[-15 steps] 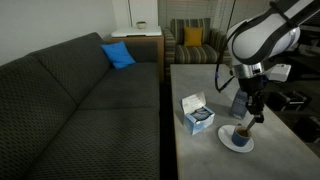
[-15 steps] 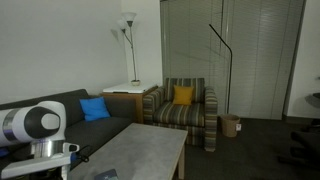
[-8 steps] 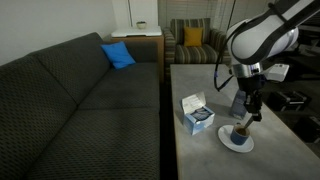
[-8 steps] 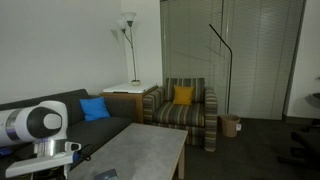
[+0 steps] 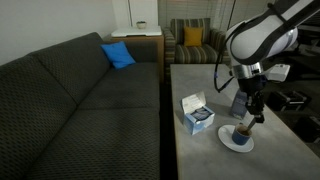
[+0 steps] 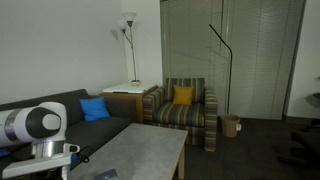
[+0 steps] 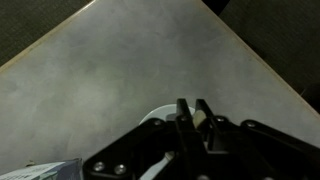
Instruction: Stir the contents in the blue mug
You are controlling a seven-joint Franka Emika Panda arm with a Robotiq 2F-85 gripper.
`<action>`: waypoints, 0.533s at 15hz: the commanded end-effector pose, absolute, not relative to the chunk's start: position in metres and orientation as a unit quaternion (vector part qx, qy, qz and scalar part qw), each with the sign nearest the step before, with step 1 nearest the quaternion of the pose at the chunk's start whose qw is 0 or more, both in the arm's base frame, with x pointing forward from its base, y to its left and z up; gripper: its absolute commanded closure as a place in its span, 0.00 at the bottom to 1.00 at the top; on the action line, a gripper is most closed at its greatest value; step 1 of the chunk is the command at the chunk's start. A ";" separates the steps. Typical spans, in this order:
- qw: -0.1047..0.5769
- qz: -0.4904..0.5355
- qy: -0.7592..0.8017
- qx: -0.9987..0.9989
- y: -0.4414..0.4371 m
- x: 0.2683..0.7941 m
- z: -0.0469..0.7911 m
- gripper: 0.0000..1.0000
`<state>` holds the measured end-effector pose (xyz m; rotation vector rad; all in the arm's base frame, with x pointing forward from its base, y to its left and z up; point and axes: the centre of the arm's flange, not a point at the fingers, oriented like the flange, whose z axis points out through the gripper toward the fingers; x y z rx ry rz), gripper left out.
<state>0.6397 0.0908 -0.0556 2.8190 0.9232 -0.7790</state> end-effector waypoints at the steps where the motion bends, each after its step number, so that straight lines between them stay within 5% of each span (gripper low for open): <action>1: 0.031 -0.260 0.298 0.918 0.091 0.641 -0.056 0.97; 8: 0.012 -0.232 0.306 0.923 0.099 0.645 -0.056 0.97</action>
